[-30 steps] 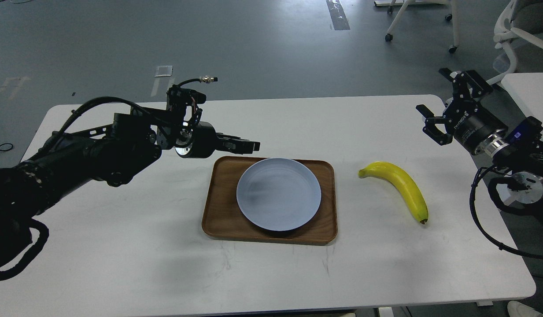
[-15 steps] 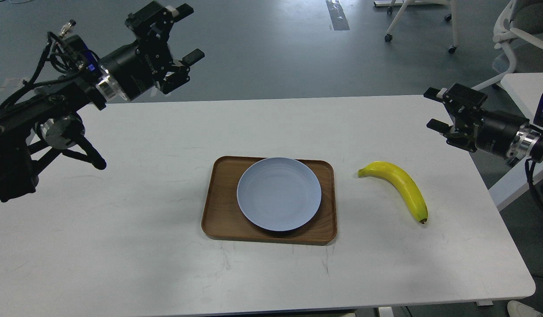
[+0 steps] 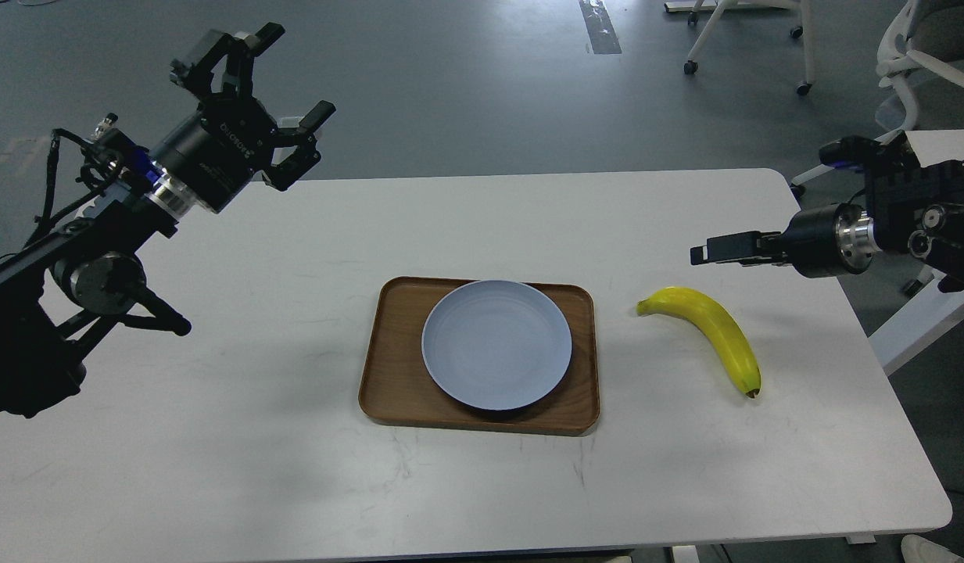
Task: Place banana on plate with both arms
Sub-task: 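Reach the right gripper down and grasp the yellow banana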
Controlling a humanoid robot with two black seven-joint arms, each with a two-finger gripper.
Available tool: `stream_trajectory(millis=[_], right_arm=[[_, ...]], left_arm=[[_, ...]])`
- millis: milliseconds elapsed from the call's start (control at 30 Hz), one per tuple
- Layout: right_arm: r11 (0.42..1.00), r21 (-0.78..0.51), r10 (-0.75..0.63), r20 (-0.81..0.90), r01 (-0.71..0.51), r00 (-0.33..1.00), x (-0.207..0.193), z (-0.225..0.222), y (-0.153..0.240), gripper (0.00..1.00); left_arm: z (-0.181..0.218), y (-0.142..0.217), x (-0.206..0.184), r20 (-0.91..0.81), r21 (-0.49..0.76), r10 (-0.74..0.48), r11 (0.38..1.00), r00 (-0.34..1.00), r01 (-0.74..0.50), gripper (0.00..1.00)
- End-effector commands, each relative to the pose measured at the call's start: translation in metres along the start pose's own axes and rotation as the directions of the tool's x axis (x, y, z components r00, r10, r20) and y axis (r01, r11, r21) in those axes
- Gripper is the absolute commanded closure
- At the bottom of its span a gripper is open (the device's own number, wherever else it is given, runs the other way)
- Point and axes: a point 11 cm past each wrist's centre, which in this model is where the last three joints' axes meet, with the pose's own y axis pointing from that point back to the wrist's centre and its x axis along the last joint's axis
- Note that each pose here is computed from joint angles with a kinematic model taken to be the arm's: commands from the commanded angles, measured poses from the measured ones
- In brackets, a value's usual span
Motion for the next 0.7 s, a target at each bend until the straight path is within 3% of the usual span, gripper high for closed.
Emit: stream_trajectory(millis=[0, 333, 667], right_arm=[[0.996, -0.06, -0.07, -0.043, 0.068, 0.997, -0.011, 0.007, -0.013, 0.0], [0.98, -0.101, -0.181, -0.087, 0.172, 0.98, -0.037, 0.005, -0.038, 0.0], [0.974, -0.117, -0.206, -0.101, 0.194, 0.973, -0.043, 0.006, -0.044, 0.01]], left_arm=[[-0.003, 0.005, 0.002, -0.006, 0.005, 0.008, 1.0, 1.0, -0.008, 0.02], [-0.006, 0.005, 0.001, -0.012, 0.005, 0.006, 1.0, 1.0, -0.006, 0.02], [-0.011, 0.01, 0.003, -0.022, 0.01, 0.018, 1.0, 1.0, -0.018, 0.02]])
